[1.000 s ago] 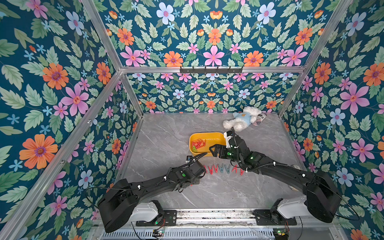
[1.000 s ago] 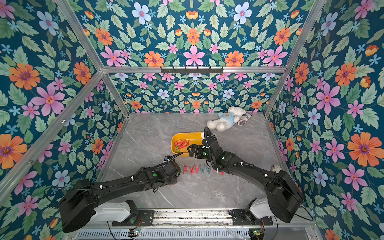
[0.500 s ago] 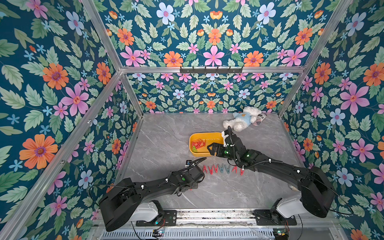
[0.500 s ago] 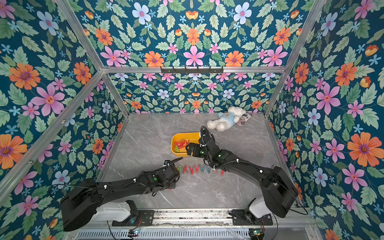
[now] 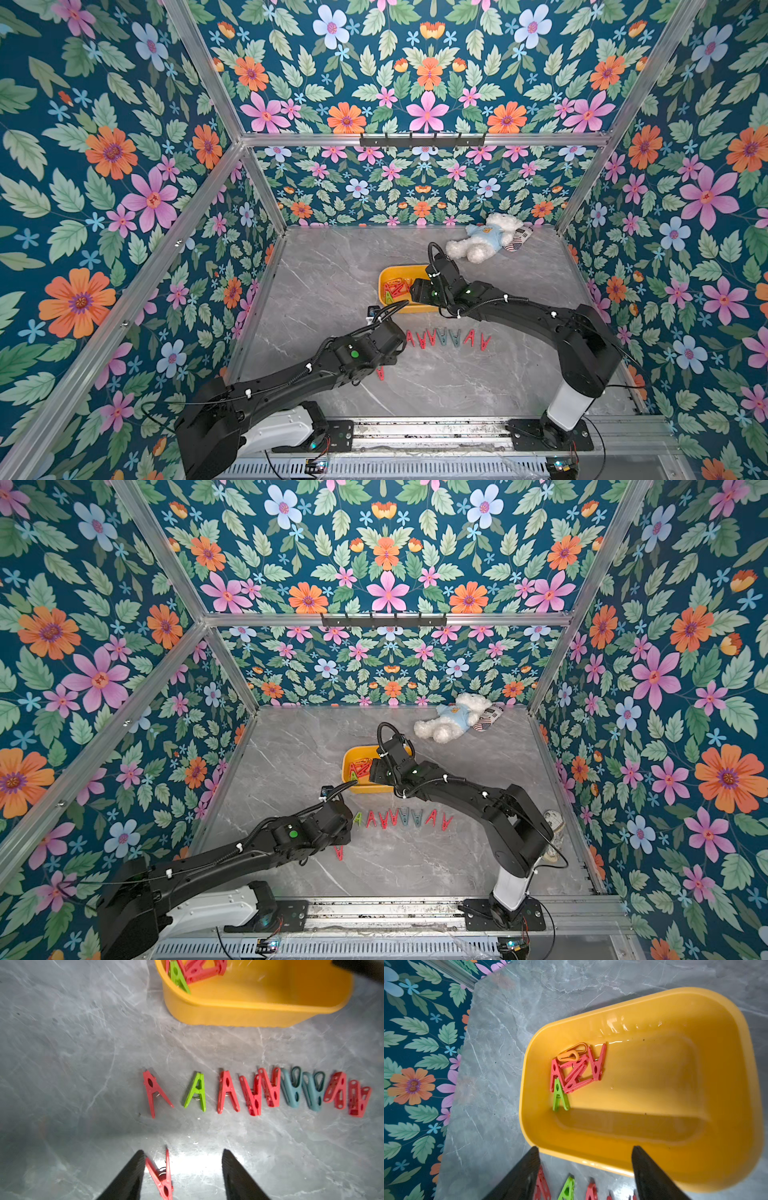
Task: Take the clothespins out of the storage box
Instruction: Place the clothespin at the center of the board, then pick up the clothespin from the storage box.
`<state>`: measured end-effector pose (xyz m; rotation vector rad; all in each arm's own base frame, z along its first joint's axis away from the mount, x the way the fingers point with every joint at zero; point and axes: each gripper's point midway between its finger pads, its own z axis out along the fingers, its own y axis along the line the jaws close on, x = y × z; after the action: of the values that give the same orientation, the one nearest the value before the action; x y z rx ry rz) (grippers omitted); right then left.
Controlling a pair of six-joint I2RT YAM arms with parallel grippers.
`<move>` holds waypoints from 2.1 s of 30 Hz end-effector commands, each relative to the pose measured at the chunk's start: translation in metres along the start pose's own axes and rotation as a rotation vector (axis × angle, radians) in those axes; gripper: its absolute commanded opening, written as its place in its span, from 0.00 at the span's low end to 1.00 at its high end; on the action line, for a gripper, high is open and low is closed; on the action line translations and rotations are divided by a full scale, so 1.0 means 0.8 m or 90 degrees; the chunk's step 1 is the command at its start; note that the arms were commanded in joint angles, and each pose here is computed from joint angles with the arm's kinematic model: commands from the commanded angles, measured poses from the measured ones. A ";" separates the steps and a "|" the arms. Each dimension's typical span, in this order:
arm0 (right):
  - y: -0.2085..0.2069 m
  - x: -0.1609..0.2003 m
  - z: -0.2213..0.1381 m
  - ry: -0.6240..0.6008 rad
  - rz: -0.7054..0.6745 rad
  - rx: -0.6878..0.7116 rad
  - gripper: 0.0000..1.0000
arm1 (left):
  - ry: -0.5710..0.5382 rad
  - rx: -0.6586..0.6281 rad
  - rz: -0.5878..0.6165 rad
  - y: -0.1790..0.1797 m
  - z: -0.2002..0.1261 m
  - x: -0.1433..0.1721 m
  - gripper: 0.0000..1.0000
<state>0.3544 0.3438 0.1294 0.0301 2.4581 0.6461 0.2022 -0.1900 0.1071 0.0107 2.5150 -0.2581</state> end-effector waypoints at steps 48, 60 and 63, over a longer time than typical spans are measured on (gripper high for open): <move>-0.040 -0.047 0.164 0.065 0.032 0.132 0.03 | -0.117 -0.077 -0.128 0.069 -0.046 -0.105 0.99; -0.034 -0.062 0.078 0.013 0.063 0.106 0.00 | -0.115 -0.009 -0.103 0.033 -0.031 -0.119 1.00; -0.040 -0.060 0.048 -0.003 0.073 0.106 0.00 | -0.109 0.013 -0.090 0.019 -0.025 -0.123 1.00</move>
<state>0.4226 0.3323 0.1017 0.1861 2.5563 0.4791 0.2646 -0.1521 0.1691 -0.2221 2.3705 -0.2646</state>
